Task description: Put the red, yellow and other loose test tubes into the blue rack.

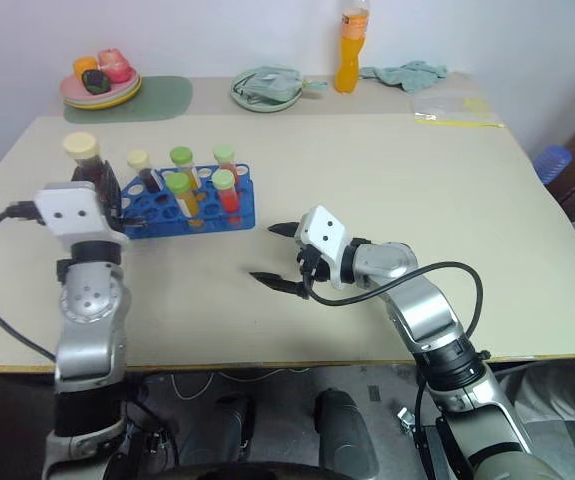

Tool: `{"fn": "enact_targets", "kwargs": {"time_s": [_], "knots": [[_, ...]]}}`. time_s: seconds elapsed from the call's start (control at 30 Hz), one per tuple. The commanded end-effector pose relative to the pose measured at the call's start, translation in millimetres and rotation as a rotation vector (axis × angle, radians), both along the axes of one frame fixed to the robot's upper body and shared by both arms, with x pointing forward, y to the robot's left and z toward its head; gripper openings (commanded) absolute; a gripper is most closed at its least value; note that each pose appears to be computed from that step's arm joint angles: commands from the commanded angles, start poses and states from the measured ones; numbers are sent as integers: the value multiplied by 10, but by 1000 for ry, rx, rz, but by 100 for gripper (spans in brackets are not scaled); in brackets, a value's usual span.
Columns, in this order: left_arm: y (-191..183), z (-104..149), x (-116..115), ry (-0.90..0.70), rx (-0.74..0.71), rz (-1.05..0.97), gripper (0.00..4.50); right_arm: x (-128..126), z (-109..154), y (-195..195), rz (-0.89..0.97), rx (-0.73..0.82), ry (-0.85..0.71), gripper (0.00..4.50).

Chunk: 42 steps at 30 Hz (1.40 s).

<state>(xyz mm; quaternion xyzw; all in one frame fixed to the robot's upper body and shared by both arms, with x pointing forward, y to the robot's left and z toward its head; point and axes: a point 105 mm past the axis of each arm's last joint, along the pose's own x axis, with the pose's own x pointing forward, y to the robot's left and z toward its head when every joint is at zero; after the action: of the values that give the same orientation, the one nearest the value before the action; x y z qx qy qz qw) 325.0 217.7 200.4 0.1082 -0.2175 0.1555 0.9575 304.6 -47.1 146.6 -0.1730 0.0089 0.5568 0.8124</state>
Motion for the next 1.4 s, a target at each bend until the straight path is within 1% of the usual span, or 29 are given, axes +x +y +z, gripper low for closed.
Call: {"fn": "enact_targets", "kwargs": {"time_s": [0.03, 0.2, 0.33, 0.6, 0.8, 0.97, 1.17, 1.27, 1.37, 1.4], "knots": [[-46, 55, 46, -47, -15, -8, 80, -14, 134, 63, 26, 23, -51, 450], [-67, -80, 147, -2, -62, -30, 80, -21, 130, 49, 15, 25, -54, 450], [-124, -206, 238, 65, -53, -50, 80, -15, 134, 31, 4, 26, -57, 450], [-152, -271, 358, 112, -45, -56, 80, -16, 133, 46, 5, 26, -59, 450], [-140, -353, 377, 118, -92, -67, 80, -24, 132, 56, 9, 27, -60, 450], [-18, -415, 359, 127, -56, 2, 80, -46, 114, 56, 14, 22, -56, 450], [-34, -445, 350, 135, -63, -11, 80, -71, 98, 62, 16, 22, -50, 450], [-61, -486, 361, 145, -102, -36, 80, -80, 95, 67, 17, 22, -49, 450], [-60, -581, 378, 160, -212, -60, 80, -81, 93, 65, 17, 22, -49, 450], [-49, -607, 378, 164, -229, -61, 80, -79, 93, 65, 18, 21, -50, 450]]}}
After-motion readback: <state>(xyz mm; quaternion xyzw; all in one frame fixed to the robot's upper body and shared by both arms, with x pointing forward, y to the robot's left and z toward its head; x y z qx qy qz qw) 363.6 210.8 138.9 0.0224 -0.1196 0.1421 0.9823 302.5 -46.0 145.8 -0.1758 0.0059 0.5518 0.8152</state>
